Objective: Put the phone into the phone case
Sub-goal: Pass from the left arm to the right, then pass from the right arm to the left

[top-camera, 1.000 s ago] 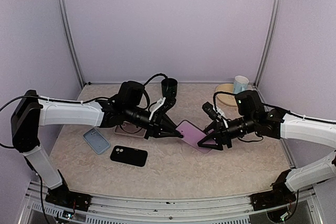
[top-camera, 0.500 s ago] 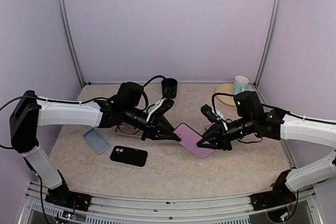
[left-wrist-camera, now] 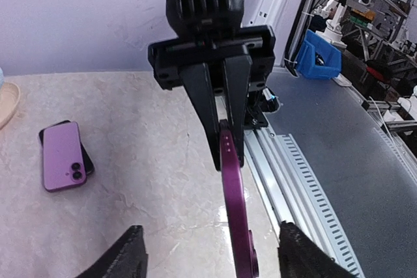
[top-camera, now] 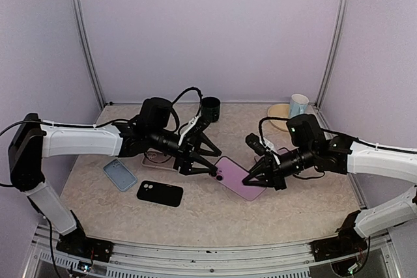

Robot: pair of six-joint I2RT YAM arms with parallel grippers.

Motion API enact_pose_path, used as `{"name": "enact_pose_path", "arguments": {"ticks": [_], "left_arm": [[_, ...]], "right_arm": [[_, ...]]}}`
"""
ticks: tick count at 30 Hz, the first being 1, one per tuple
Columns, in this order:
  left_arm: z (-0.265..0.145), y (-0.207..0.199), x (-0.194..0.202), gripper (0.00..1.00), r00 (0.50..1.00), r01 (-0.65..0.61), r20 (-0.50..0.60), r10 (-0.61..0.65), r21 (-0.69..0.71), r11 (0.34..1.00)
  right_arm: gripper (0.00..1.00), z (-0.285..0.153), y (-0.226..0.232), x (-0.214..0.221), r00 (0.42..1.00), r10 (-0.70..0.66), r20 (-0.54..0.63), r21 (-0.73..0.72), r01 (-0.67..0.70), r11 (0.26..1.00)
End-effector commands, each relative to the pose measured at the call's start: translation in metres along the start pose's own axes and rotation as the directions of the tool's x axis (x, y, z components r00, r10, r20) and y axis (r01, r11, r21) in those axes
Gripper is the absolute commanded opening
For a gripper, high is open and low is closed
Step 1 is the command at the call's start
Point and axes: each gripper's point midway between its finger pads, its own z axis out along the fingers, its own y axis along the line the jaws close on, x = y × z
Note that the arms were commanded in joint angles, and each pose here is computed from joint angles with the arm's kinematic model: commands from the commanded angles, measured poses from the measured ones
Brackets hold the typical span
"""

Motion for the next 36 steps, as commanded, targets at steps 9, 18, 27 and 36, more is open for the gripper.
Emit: {"name": "enact_pose_path", "arguments": {"ticks": [9, 18, 27, 36], "left_arm": [[-0.048, 0.013, -0.053, 0.95, 0.976, 0.02, 0.216, 0.015, -0.157, 0.987], [-0.075, 0.051, -0.085, 0.99, 0.884, 0.343, 0.419, -0.207, -0.281, 0.897], [-0.069, 0.101, -0.055, 0.99, 0.686, 0.698, 0.521, -0.508, -0.274, 0.662], [-0.046, 0.098, -0.059, 0.99, 0.671, 0.713, 0.499, -0.549, -0.229, 0.663]], "right_arm": [[0.0, -0.027, -0.015, -0.047, 0.985, -0.154, 0.071, 0.221, 0.135, 0.966], [0.0, -0.061, -0.031, -0.082, 0.933, -0.332, 0.137, 0.505, 0.222, 0.834], [0.0, -0.062, -0.04, -0.089, 0.903, -0.428, 0.046, 0.677, 0.286, 0.678], [0.0, -0.043, -0.053, -0.077, 0.871, -0.464, -0.163, 0.785, 0.399, 0.474]]}}
